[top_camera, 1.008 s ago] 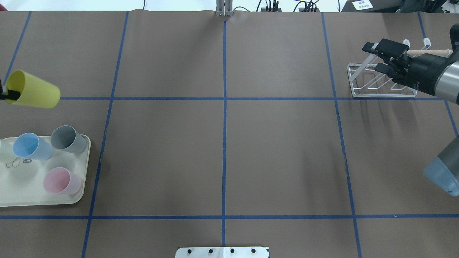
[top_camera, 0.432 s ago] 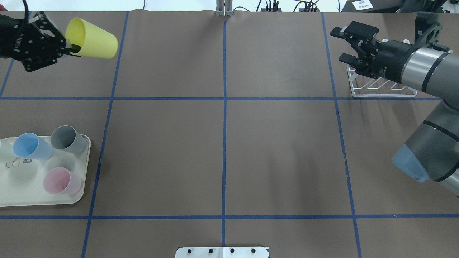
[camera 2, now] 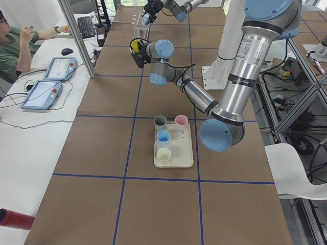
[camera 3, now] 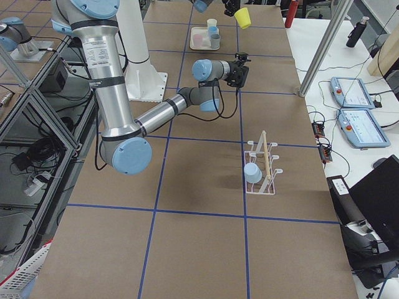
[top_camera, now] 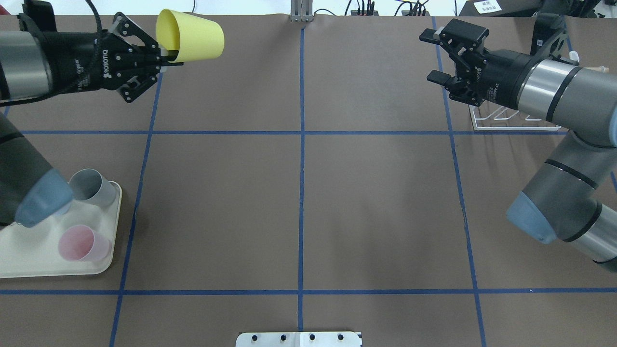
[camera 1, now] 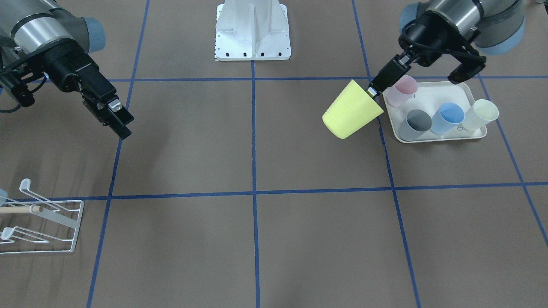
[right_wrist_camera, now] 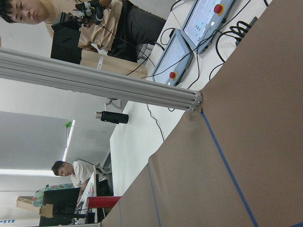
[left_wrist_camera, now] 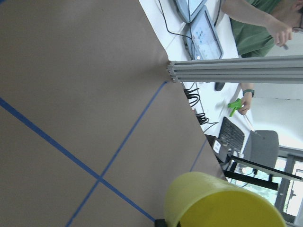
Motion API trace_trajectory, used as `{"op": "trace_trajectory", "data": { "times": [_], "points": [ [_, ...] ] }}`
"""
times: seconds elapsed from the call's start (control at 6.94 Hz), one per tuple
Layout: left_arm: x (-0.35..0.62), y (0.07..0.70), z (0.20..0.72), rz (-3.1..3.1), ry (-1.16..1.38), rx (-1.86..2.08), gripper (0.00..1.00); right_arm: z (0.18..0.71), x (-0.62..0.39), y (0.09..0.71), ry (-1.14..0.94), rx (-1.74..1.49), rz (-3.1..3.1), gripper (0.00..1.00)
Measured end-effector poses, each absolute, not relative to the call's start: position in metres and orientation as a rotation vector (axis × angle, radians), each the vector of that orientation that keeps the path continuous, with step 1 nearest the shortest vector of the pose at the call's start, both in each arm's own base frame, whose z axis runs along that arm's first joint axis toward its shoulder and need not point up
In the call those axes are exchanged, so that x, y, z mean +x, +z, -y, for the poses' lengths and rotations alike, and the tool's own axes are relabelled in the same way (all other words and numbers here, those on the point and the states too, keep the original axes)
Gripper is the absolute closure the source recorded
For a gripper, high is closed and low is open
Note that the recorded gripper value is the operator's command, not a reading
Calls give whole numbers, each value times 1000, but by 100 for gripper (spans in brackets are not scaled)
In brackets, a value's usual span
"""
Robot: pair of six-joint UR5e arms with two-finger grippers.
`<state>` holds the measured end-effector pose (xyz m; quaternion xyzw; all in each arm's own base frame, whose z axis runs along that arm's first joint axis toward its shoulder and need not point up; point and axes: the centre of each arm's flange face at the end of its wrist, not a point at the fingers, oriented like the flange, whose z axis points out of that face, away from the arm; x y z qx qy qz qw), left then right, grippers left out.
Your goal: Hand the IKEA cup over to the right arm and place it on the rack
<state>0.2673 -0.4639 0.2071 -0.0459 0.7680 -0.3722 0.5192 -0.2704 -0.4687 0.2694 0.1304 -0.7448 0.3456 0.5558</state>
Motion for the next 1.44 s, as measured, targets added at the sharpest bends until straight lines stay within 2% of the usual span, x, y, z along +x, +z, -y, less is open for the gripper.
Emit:
{"op": "trace_trajectory", "data": {
  "times": [0.43, 1.44],
  "points": [
    [342, 148, 426, -2110, -987, -194, 100, 466, -282, 235, 838, 214, 1865, 1],
    [407, 154, 439, -2245, -1028, -212, 100, 461, -340, 172, 795, 82, 1973, 1]
  ]
}}
